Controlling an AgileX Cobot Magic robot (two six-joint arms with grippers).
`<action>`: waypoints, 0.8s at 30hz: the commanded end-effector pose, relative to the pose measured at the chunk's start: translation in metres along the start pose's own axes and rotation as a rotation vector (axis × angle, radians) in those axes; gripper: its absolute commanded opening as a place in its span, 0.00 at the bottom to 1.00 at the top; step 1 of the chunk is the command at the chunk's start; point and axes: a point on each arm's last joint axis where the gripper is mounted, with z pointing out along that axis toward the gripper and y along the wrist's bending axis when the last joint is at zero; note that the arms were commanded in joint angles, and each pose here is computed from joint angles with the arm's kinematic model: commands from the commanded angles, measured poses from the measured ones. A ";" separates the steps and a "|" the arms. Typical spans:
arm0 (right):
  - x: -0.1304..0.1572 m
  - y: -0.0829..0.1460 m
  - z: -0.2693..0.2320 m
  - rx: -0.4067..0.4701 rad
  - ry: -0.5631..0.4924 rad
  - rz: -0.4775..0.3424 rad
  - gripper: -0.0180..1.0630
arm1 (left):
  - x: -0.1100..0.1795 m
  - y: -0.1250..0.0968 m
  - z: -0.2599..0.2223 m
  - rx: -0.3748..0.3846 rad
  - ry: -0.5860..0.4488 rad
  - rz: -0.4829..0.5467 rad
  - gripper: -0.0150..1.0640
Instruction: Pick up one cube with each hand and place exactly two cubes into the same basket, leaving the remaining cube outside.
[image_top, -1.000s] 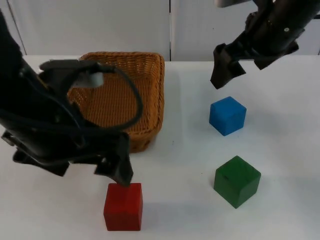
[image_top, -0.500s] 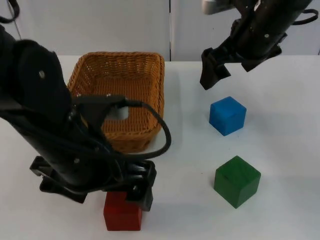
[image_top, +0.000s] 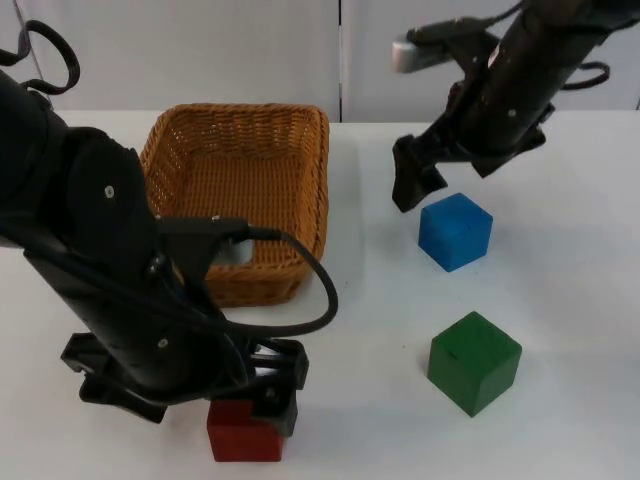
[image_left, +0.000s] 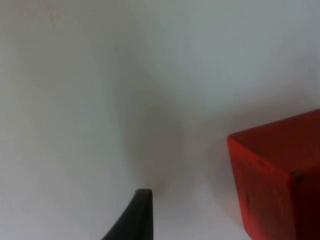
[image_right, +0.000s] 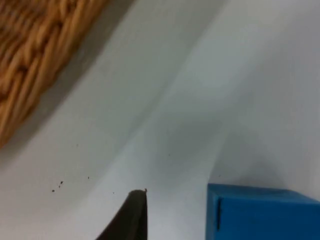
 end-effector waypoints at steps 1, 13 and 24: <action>0.000 -0.004 0.006 0.014 -0.013 0.029 0.98 | -0.002 -0.002 0.000 0.003 -0.021 0.001 0.95; 0.005 -0.012 0.018 0.059 -0.005 0.075 0.98 | -0.005 -0.003 0.000 0.006 -0.053 -0.001 0.95; 0.016 -0.011 0.040 0.034 0.045 0.093 0.98 | -0.006 -0.003 0.000 0.007 -0.070 -0.001 0.95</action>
